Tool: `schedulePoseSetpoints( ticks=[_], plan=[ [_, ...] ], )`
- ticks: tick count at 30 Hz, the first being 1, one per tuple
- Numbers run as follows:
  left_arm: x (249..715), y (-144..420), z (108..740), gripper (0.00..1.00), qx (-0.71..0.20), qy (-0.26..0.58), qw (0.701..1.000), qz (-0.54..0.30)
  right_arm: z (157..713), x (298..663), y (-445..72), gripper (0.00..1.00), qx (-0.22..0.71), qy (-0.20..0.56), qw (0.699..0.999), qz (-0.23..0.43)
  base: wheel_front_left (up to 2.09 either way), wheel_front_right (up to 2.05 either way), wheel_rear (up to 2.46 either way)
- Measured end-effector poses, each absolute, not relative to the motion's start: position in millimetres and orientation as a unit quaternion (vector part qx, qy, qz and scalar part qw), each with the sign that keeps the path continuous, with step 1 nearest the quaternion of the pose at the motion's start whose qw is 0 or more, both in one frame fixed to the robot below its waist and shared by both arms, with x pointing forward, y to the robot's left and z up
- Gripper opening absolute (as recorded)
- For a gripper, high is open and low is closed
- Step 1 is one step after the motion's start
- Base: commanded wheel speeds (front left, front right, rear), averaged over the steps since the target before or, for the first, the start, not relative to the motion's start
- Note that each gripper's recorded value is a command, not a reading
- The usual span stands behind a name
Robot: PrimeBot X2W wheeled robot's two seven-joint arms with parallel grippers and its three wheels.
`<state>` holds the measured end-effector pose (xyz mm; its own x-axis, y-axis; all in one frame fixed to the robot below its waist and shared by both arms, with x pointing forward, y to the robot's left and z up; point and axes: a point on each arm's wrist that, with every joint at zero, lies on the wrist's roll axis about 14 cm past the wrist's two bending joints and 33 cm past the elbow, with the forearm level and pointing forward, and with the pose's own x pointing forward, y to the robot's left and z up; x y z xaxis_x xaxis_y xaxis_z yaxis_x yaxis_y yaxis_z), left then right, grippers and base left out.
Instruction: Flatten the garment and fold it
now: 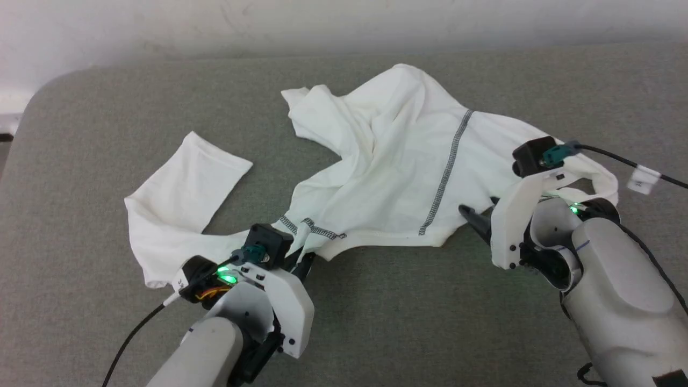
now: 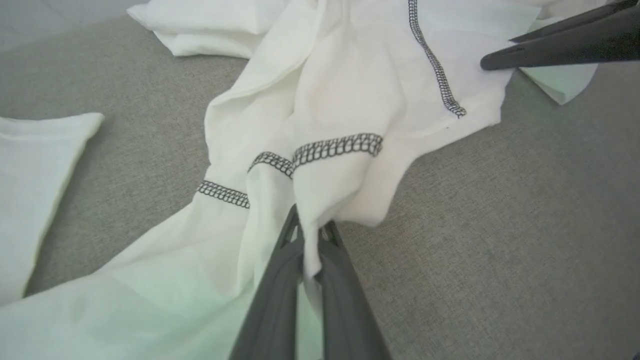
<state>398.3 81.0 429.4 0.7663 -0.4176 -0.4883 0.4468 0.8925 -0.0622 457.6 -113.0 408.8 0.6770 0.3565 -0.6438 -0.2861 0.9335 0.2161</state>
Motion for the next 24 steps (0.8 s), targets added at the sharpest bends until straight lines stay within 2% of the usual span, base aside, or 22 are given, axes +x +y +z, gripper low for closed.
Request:
schedulePoseSetpoints(
  ticks=[7,8,9,11,14,17,21,24],
  plan=[
    [402,88,420,0.00,0.017,0.257,0.942,-0.216,368,450,-104,1.00,0.024,0.477,0.858,0.191,0.00,0.00,0.00],
    [402,90,419,0.00,0.016,0.257,0.942,-0.214,366,450,-102,0.96,0.024,0.486,0.852,0.193,0.00,0.00,0.00],
    [402,91,418,0.00,0.014,0.257,0.943,-0.212,365,450,-102,0.42,0.021,0.493,0.848,0.195,0.00,0.00,0.00],
    [402,92,417,0.00,0.013,0.257,0.943,-0.211,365,449,-100,0.00,0.024,0.503,0.841,0.198,0.00,0.00,0.00],
    [403,90,418,0.00,0.011,0.251,0.944,-0.212,367,444,-94,0.00,0.022,0.509,0.835,0.208,0.00,0.00,0.00],
    [406,90,426,0.00,0.011,0.234,0.949,-0.211,375,445,-93,0.00,0.012,0.487,0.846,0.216,0.00,0.00,0.00],
    [418,97,455,0.00,0.007,0.176,0.965,-0.196,400,454,-92,0.00,0.011,0.416,0.881,0.225,0.00,0.00,0.00],
    [430,105,492,0.00,0.014,0.112,0.976,-0.185,444,471,-94,0.00,0.005,0.328,0.916,0.232,0.00,0.00,0.00]
  ],
)
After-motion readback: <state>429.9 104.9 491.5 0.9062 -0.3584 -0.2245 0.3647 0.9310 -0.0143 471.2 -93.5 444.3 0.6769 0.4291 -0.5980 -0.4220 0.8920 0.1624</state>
